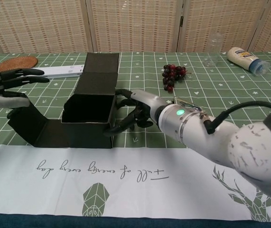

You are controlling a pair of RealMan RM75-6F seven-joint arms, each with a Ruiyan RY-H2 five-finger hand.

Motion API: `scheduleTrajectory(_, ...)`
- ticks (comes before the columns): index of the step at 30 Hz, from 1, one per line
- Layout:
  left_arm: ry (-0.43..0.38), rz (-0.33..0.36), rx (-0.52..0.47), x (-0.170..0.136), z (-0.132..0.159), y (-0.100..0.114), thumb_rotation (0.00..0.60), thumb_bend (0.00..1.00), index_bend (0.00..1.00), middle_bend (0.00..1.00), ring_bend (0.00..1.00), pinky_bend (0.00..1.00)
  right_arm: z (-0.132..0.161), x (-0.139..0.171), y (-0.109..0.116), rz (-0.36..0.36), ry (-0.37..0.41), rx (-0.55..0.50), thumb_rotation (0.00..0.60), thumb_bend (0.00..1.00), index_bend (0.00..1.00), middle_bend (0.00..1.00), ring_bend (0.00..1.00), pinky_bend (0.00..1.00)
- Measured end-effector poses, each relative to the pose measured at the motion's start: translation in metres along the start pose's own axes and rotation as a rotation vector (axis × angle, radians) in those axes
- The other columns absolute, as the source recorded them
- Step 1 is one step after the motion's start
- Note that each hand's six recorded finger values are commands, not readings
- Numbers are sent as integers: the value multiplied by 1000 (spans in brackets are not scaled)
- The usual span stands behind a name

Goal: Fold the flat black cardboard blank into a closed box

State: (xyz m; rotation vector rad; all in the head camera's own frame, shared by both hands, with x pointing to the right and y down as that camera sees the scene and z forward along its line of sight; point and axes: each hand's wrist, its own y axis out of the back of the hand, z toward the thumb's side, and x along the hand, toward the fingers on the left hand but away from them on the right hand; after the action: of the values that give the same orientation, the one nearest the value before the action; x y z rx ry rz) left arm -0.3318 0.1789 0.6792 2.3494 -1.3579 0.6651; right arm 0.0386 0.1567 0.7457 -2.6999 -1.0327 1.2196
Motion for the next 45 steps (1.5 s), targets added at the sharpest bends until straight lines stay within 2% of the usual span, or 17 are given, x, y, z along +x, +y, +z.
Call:
scheduleTrajectory(4,-23,25,6,-3,5,7,600,113,199,167,619,710,1,-7,-2,-41,-3,37,600,276,278,421,826,1000)
scheduleTrajectory(9,-52,89,31,-9,10,21,600,113,213,167,620,710,1,-8,5,-82,0,-18,600,334,405,499,849,1000)
scheduleTrajectory(14,-85,173,91,-19,15,38,600,113,214,167,621,710,3,1,16,-99,26,-148,600,334,433,508,850,1000)
scheduleTrajectory(19,-114,260,178,-27,19,54,600,113,213,167,646,710,8,17,33,-105,76,-323,600,334,436,509,850,1000)
scheduleTrajectory(24,-131,323,228,-28,16,62,600,113,192,167,617,710,12,37,48,-103,139,-477,600,334,437,515,850,1000)
scheduleTrajectory(30,-180,346,262,-17,11,51,600,113,172,167,615,710,15,58,50,-65,198,-589,600,331,442,524,850,1000)
scheduleTrajectory(40,-324,284,310,14,35,8,600,113,175,167,615,710,3,70,24,10,176,-580,600,332,443,527,850,1000)
scheduleTrajectory(45,-346,248,268,19,43,-7,600,113,175,167,614,710,4,70,21,15,173,-580,600,331,443,527,850,1000)
